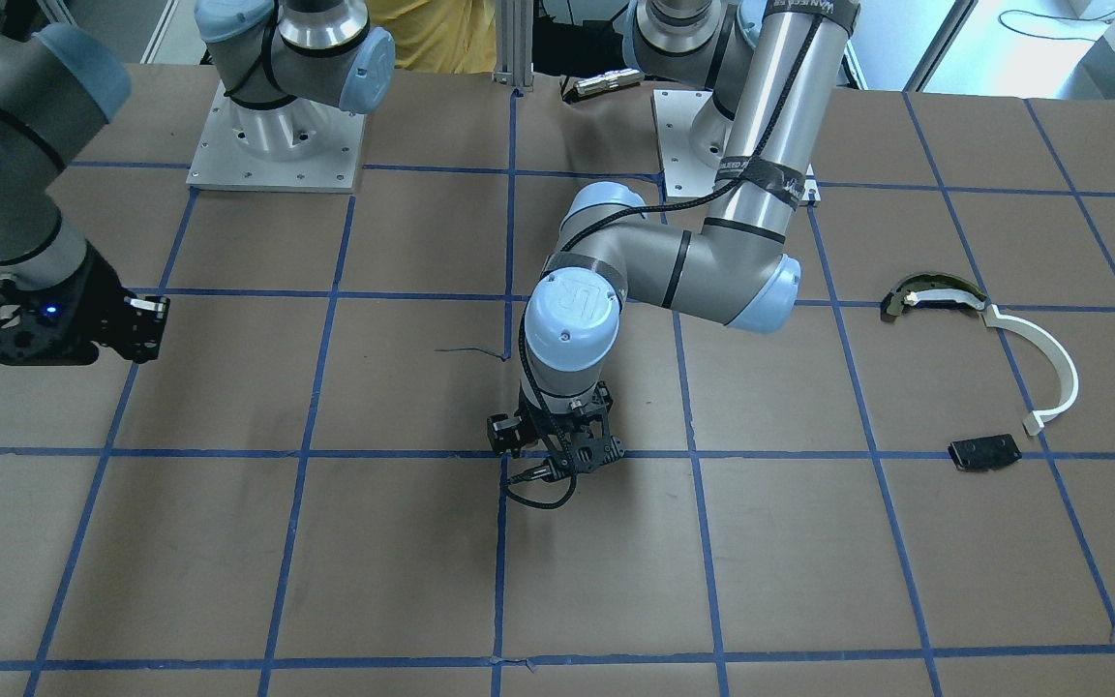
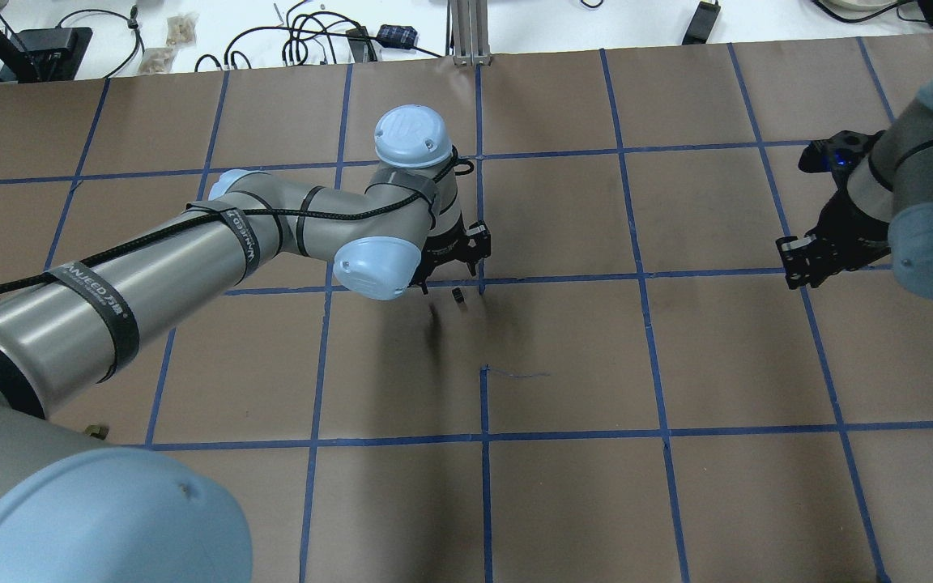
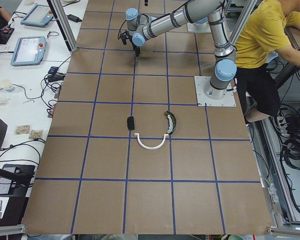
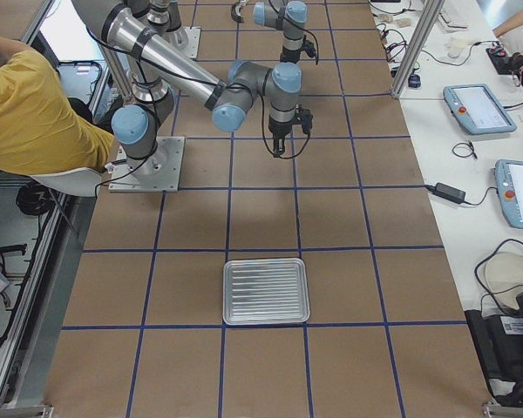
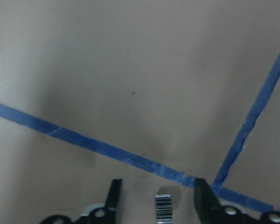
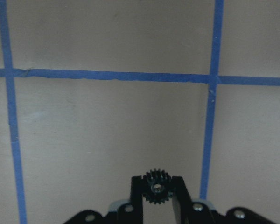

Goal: Place bearing gear from tray to pile

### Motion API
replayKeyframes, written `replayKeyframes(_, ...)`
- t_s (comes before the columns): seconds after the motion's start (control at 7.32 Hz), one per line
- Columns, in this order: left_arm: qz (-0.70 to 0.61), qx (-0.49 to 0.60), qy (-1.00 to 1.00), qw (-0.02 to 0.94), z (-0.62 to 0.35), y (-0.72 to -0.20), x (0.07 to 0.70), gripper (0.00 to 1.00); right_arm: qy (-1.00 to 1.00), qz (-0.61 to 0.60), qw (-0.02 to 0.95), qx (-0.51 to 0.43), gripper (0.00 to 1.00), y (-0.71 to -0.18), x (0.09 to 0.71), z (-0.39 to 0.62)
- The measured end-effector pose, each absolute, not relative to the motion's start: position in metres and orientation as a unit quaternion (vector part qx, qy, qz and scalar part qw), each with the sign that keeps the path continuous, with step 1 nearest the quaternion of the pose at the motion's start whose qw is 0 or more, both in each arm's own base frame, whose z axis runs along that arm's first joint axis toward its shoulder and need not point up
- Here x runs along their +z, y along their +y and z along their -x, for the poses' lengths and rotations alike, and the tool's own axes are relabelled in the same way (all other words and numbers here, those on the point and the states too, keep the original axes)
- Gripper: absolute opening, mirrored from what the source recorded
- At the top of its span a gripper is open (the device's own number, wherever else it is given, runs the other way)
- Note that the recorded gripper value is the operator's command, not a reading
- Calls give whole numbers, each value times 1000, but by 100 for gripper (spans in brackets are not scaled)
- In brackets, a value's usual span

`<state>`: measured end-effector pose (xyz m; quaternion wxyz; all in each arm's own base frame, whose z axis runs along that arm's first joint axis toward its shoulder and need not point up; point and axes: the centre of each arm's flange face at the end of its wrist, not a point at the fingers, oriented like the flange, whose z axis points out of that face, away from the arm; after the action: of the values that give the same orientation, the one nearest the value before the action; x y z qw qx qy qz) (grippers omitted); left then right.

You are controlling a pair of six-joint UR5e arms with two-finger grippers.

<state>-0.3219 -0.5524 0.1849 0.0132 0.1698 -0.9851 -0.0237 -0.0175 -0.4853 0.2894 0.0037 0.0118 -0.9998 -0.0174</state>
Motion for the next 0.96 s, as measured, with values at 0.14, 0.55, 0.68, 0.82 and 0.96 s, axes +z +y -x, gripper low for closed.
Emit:
replayKeyframes(0.14, -168, -28, -985, 12, 323, -550, 181, 14, -1000, 0, -2, -18, 0, -482, 287, -4)
replayKeyframes(0.55, -174, -45, -983, 23, 334, -541, 174, 0, -999, 8, -11, -37, 0, -468, 278, -27)
replayKeyframes(0.68, -172, -44, -984, 25, 335, -541, 175, 0, -999, 13, -11, -37, 0, -465, 279, -29)
replayKeyframes(0.82, -167, -41, -985, 26, 335, -542, 177, 0, -999, 16, -12, -36, 0, -465, 279, -31)
replayKeyframes(0.96, -157, -36, -987, 26, 334, -545, 181, 0, -999, 19, -16, -34, 0, -465, 280, -32)
